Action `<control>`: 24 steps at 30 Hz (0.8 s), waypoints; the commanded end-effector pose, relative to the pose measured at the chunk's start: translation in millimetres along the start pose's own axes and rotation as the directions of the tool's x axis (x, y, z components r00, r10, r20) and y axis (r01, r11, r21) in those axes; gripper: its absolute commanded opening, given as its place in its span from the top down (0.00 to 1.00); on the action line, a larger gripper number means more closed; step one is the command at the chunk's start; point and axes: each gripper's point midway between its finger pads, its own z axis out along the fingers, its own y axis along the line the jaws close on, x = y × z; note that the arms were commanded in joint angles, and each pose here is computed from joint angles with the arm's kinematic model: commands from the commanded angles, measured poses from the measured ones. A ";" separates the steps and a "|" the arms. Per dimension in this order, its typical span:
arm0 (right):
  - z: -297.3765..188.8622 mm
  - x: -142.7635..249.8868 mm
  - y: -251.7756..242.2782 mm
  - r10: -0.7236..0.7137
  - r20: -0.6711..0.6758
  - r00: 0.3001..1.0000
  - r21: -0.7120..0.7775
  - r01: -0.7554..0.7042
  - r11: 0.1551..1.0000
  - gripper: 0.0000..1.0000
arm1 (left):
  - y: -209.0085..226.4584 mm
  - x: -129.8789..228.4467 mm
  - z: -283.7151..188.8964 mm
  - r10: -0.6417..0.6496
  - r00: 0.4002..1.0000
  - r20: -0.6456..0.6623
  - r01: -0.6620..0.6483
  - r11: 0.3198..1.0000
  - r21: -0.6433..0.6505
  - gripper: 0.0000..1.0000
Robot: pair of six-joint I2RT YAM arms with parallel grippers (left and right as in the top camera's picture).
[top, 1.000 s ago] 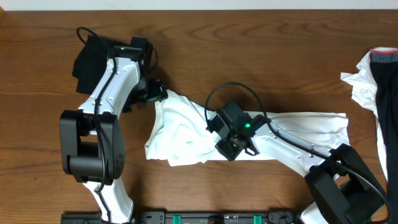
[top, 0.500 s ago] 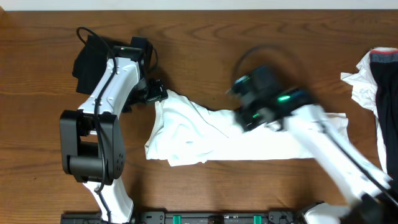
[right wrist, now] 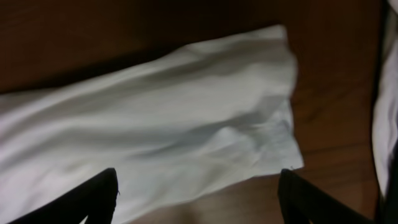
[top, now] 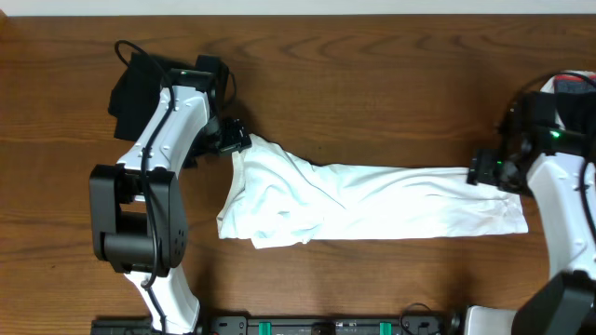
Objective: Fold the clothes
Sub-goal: 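Move the right gripper to the strip's right end and grasp it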
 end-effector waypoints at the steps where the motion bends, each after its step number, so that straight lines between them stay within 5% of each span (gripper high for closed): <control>1: 27.8 8.2 -27.5 0.107 -0.048 0.993 0.038 -0.105 0.994 0.19 | 2.2 3.5 6.1 0.001 1.000 -0.022 -0.001 1.000 -0.013 0.02; 11: 90.3 12.6 -61.6 0.217 -0.136 0.967 0.022 -0.216 0.976 0.21 | 2.1 3.4 6.1 0.001 1.000 -0.022 -0.001 1.000 -0.013 0.02; 18: 136.4 26.4 -45.1 0.171 -0.241 0.955 -0.071 -0.193 0.979 0.24 | 2.2 3.5 6.1 0.001 1.000 -0.022 -0.001 1.000 -0.013 0.02; 24: 155.9 39.7 -32.4 0.127 -0.304 0.944 -0.130 -0.173 0.976 0.37 | 2.2 3.5 6.1 0.001 1.000 -0.022 -0.001 1.000 -0.013 0.02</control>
